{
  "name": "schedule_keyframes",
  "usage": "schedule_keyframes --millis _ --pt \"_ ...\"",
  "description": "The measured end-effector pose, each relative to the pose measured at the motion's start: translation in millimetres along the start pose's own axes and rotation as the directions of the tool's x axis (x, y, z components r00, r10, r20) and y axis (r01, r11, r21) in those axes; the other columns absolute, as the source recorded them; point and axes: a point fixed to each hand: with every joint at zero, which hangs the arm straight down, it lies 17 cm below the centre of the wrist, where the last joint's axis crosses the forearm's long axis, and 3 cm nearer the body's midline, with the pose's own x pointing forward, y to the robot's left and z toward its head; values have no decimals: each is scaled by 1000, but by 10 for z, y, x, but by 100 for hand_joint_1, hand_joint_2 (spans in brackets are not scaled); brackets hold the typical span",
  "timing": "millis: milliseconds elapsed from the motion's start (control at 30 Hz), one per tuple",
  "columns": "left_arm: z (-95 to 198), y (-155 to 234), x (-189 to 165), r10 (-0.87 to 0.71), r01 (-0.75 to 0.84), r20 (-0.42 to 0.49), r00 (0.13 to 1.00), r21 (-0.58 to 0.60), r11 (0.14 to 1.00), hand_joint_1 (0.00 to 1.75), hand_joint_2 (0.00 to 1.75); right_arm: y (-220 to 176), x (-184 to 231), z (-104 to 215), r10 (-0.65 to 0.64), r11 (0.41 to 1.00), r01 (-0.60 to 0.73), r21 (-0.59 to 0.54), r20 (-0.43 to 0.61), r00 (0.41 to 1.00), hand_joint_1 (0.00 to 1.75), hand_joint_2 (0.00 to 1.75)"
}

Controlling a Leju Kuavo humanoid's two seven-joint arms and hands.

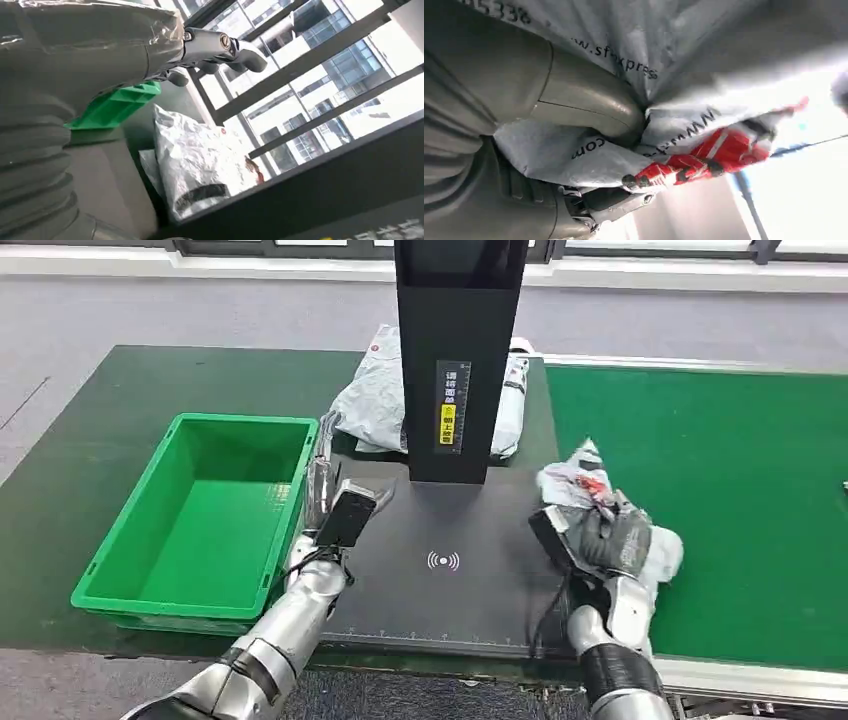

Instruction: Moved the parcel from conveyor to table for the left to box.

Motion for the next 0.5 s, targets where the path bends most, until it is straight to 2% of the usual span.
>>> schedule_keyframes --millis 133,267,333,433,500 --pt "-44 40 -16 -25 25 3 1000 -10 1000 0 175 36 843 174 -107 994 103 30 160 981 175 175" --pt "-116 158 -17 -23 23 8 1000 11 1000 0 175 163 1484 385 -210 974 175 146 273 939 175 175" --pt "-147 212 -12 -21 21 13 1000 21 1000 0 175 312 1740 527 -274 946 200 257 300 914 175 175" --pt "-180 263 8 -18 17 25 1000 28 999 0 175 641 2036 854 -362 864 188 467 316 877 175 175" --pt "-182 264 10 -18 17 26 1000 28 999 0 175 656 2047 872 -364 860 185 475 318 876 175 175"
